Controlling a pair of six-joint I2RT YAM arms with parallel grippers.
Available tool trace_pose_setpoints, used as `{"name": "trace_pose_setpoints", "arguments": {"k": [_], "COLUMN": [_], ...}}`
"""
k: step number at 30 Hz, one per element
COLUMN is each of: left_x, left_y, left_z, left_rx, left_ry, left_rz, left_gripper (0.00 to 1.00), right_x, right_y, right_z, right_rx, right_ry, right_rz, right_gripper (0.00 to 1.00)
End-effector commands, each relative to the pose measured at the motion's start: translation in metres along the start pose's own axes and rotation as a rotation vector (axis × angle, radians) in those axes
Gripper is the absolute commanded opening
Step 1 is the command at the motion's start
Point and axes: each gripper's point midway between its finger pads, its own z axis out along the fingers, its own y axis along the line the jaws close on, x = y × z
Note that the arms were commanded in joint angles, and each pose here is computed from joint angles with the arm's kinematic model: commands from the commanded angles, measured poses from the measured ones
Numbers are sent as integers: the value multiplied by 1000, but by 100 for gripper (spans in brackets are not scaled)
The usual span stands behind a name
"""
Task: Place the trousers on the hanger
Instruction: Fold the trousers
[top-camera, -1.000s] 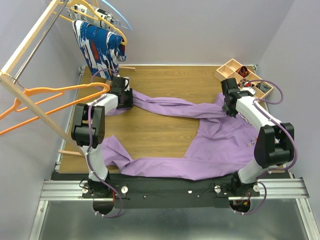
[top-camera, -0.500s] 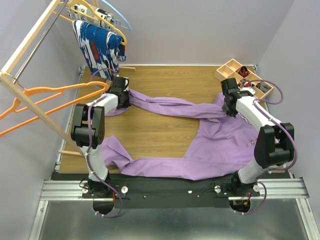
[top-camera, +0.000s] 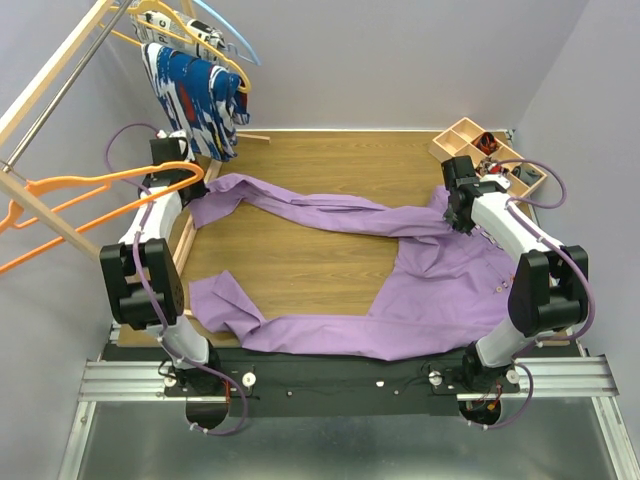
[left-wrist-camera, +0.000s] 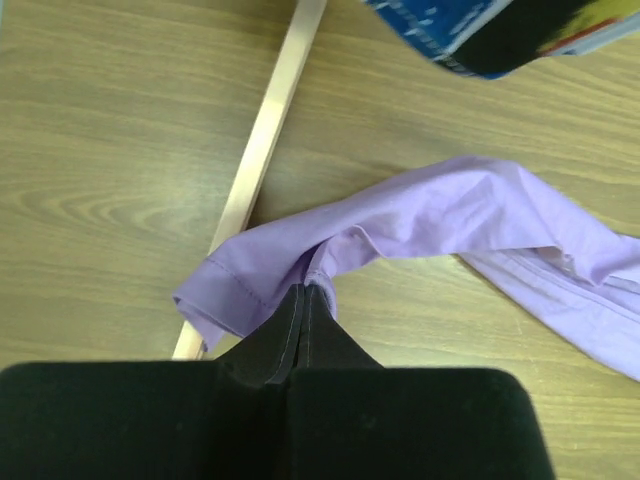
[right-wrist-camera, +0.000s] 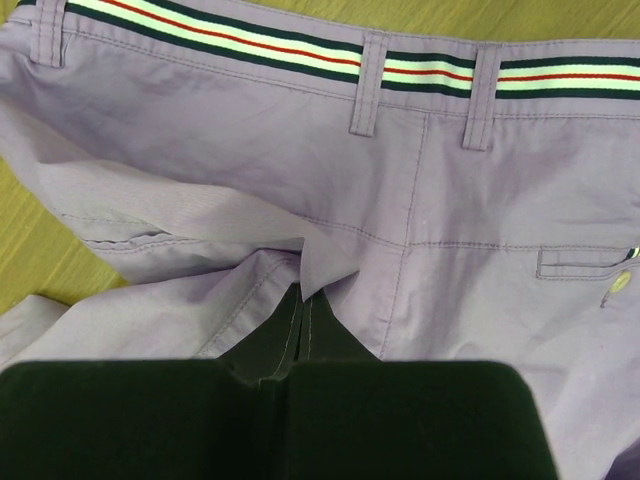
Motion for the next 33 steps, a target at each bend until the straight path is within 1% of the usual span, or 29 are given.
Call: {"name": "trace_pose_setpoints", "arguments": {"k": [1,5,8,15,21,22,23,25,29,31,32,33], "left_x": [-39,-57,-63,-79,-108,-106,-117,-121,-127,-120,-125,-125], "left_y": [-6,6,4,17,17,16,14,16,22,30,32,37], "left_z": [2,23,37,52,63,68,66,69,74,80,79,79], "left_rx": [107,113,134,86,91,98,109,116,100,75,69,49], "left_ry": [-59,-65,-58,-79,-110,-97,-118,-118,-130,-101,-109,-108], "left_rz": [-7,-22,-23,-19,-21,-29,-41,-60,-72,-77,-74,-77], "left_gripper": [0,0,0,0,0,0,0,0,0,0,0,0], "right_x": [-3,0,0,3,6,7,9,11,24,40,42,55], "right_y": [-2,-5,-7,-7,-7,-7,-7,-4,6,14,22,31], "right_z": [0,-1,-2,-3,-1,0,1,-3,-7,-11,-14,-20], "right_rx": [-2,-2,-3,-12,-13,-16,-25,-49,-133,-195,-243,-301], "right_ry": [-11,-6,-8,3,10,8,9,4,13,54,53,89], "right_rz": [8,0,2,1,-29,-33,-53,-75,-169,-219,-260,-295], "right_gripper": [1,1,1,1,1,1,1,1,1,1,1,1]}}
